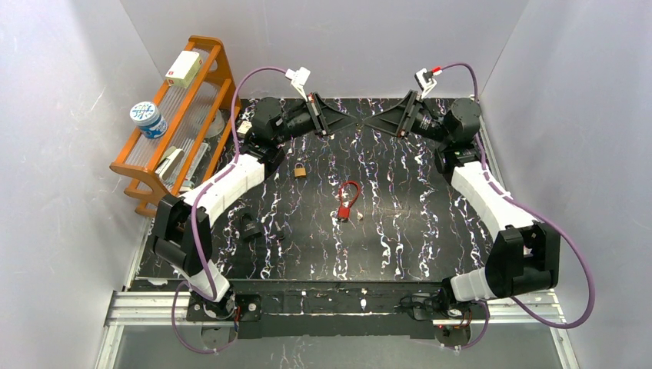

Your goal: Unlock with the key

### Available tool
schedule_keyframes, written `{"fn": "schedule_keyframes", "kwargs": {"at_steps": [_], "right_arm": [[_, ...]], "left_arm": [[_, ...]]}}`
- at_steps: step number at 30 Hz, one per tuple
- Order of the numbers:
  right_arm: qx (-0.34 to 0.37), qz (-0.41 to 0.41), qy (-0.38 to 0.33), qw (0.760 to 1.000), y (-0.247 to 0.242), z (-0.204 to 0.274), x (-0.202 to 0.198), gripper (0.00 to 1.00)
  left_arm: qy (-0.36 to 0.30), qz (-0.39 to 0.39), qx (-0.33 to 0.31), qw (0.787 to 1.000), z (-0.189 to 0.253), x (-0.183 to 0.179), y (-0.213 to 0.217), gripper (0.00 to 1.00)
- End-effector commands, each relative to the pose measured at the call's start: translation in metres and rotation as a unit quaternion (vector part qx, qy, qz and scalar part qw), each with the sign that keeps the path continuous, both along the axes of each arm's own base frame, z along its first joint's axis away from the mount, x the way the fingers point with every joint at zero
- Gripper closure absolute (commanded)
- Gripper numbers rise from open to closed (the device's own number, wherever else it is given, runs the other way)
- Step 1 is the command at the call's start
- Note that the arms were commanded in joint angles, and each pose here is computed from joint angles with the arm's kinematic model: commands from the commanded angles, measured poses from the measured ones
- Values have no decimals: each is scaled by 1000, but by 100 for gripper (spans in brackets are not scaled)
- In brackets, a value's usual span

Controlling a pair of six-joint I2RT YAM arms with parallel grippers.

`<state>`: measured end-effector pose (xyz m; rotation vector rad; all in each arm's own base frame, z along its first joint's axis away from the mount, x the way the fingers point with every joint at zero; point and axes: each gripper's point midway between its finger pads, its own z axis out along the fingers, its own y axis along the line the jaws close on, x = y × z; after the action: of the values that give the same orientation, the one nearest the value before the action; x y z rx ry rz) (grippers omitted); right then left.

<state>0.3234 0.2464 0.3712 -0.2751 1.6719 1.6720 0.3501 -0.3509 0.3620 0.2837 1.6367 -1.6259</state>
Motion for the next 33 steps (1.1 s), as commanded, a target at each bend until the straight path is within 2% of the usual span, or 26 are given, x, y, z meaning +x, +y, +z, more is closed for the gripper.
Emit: {"fn": "schedule_keyframes", "kwargs": {"at_steps": [1,4,13,18,22,27,33], "right_arm": [[18,-21,-43,999,-1,19,0,38],[23,-6,-40,999,4,18,-2,46],[35,33,-16,999,18,24,-5,48],[55,51,-20,997,18,35,-12,60],[70,52,-32,996,15,43,-20,60],[83,43,-40,995,12,51,-23,55],[85,30,-36,995,11,52,-20,63]], "left_arm": [[-40,6,-30,999,37,-12,7,100],[-41,4,-41,998,42,-13,7,100],[-36,-8,-78,996,56,-18,8,100],[-29,-14,-94,995,60,-20,8,100],[-31,-16,-100,994,63,-21,9,100],[-31,-19,-103,994,64,-22,9,100],[-36,-20,-107,993,67,-24,10,100]]}}
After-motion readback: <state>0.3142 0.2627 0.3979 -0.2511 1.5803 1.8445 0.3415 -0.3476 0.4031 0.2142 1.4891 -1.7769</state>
